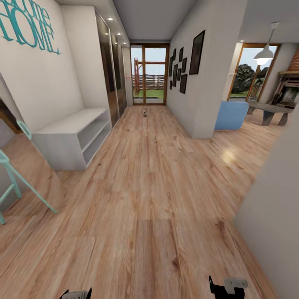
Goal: Pick up the two gym shoes and the two sandals from the corridor floor and place them onto the hallstand (shoe rack) in the corridor, making sure they are on the rack and not on the floor. Arrange them so the two gym shoes are next to each other and the two sandals are next to each other.
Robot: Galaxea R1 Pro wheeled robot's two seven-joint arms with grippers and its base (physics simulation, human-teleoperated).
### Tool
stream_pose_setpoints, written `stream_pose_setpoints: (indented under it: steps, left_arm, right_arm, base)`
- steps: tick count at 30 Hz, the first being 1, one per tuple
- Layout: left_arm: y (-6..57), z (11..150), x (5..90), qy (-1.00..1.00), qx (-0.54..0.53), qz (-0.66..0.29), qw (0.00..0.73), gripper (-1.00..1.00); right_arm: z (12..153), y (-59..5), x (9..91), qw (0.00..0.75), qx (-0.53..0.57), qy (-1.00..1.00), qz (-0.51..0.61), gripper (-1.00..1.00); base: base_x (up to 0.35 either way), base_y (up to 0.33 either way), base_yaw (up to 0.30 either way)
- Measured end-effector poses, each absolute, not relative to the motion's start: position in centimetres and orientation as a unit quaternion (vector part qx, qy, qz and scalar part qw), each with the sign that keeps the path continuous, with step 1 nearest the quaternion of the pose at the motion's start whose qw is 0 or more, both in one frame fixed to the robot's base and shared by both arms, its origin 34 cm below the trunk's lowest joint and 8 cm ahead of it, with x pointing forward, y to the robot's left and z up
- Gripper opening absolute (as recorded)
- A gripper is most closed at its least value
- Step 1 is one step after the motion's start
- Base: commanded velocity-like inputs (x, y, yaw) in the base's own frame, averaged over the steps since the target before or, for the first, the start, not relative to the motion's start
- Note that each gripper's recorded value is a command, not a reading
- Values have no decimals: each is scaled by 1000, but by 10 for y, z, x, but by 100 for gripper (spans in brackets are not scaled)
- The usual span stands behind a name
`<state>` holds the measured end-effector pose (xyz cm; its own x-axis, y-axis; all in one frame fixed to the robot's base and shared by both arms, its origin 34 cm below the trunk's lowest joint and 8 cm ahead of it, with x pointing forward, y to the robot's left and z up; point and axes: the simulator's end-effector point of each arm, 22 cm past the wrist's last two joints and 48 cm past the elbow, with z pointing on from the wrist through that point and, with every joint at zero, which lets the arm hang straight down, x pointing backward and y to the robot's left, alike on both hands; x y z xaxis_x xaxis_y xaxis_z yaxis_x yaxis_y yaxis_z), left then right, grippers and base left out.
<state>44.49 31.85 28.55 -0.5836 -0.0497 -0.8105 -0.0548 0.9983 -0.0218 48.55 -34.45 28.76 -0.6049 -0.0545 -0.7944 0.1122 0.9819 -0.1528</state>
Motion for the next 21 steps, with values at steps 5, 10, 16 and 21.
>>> stream_pose_setpoints:
  steps: [5, 10, 16, 21]
  left_arm:
    - [319, 285, 445, 890, -29, 3, 455, 100]
    - [319, 285, 445, 890, -29, 3, 455, 100]
    - [319, 285, 445, 890, -29, 3, 455, 100]
    - [319, 285, 445, 890, -29, 3, 455, 100]
  right_arm:
    - [288, -345, 485, 444, 16, 891, -94, 100]
    - [288, -345, 485, 444, 16, 891, -94, 100]
    - [288, -345, 485, 444, 16, 891, -94, 100]
    - [288, -345, 485, 444, 16, 891, -94, 100]
  base:
    - [339, 0, 0]
    - [339, 0, 0]
    - [339, 0, 0]
    - [339, 0, 0]
